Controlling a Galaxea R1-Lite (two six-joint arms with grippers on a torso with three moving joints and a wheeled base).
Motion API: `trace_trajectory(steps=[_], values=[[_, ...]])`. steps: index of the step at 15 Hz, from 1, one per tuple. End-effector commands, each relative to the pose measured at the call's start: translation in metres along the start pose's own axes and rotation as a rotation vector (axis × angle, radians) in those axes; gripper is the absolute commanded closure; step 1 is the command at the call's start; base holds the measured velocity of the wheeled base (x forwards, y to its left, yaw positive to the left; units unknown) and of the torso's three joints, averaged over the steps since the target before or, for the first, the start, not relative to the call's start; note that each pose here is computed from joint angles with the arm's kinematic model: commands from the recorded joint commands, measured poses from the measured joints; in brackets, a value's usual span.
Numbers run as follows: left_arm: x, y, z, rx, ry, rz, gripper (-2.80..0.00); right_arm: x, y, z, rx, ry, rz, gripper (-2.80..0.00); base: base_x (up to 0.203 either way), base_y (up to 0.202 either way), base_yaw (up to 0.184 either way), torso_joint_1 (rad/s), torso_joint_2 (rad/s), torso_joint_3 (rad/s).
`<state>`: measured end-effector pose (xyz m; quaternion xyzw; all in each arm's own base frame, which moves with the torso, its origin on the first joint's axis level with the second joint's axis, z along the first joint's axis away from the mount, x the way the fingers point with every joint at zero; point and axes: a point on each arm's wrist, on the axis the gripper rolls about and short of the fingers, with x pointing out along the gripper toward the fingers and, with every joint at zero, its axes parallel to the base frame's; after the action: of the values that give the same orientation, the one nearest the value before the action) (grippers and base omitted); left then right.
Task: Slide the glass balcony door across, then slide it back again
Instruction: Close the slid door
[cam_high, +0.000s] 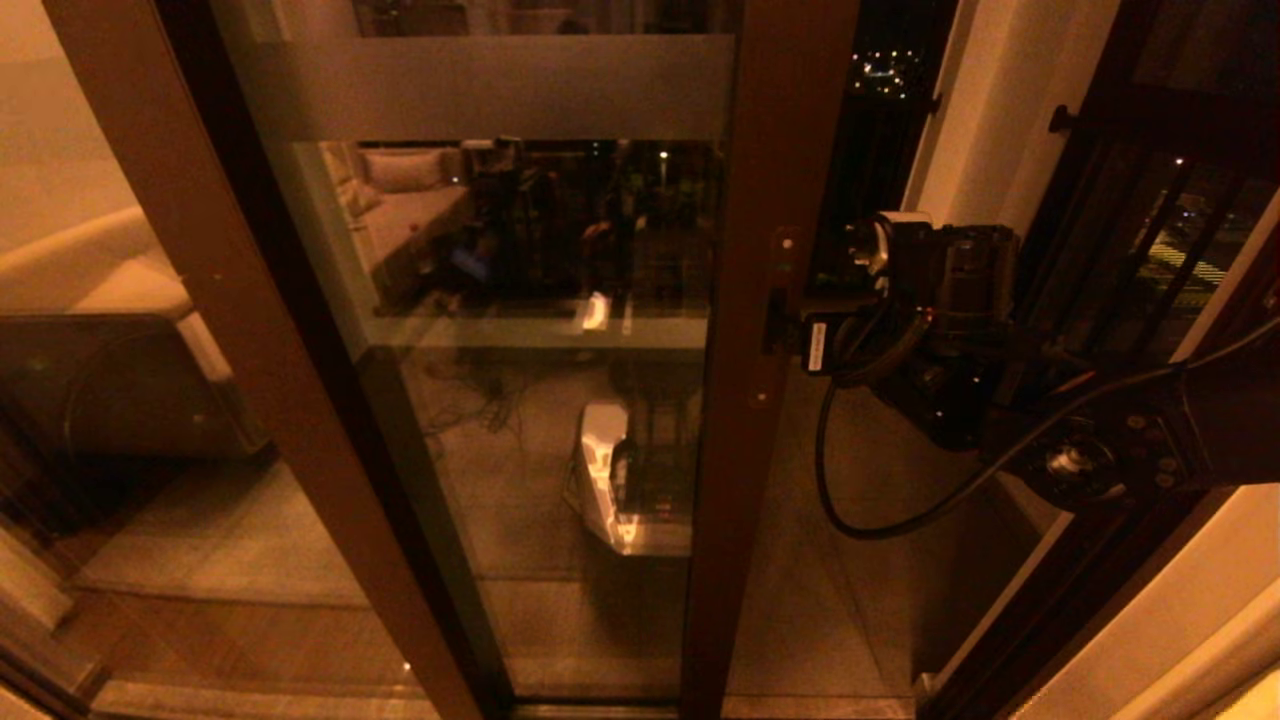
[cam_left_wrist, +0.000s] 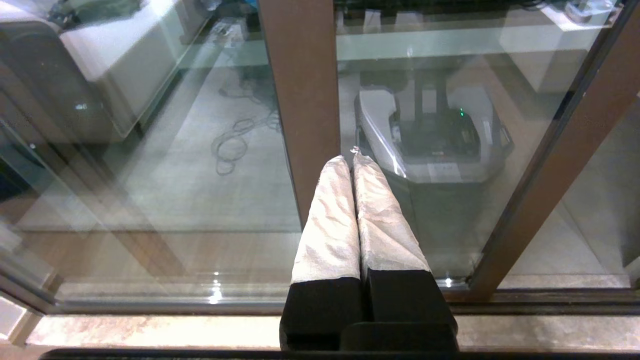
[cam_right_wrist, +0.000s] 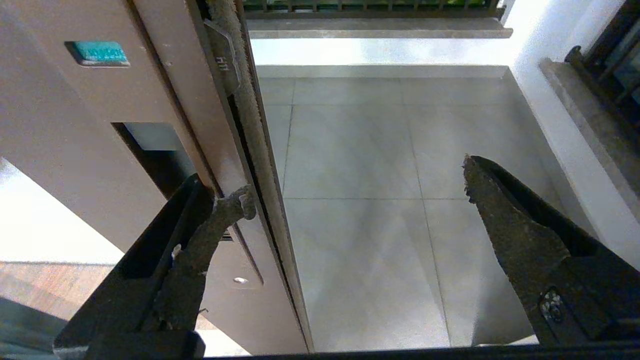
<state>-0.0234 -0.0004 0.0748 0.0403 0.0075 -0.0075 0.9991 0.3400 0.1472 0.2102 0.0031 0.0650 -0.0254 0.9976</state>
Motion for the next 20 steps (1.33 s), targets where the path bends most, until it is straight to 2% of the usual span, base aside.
trace_trajectory(steps=[1,18,20], values=[[0.0,0.0,0.0,0.001,0.0,0.001,0.0,0.004,-0.004,-0.002,-0.003,0.005,-0.023,-2.8,0.0,0.0,0.0,0.0,0.0,0.0],[0.0,0.0,0.0,0.001,0.0,-0.001,0.0,0.013,-0.025,-0.003,0.002,0.01,-0.083,-2.8,0.0,0.0,0.0,0.0,0.0,0.0],[0.0,0.0,0.0,0.001,0.0,0.001,0.0,0.017,-0.034,-0.003,0.003,0.012,-0.109,-2.8,0.0,0.0,0.0,0.0,0.0,0.0]])
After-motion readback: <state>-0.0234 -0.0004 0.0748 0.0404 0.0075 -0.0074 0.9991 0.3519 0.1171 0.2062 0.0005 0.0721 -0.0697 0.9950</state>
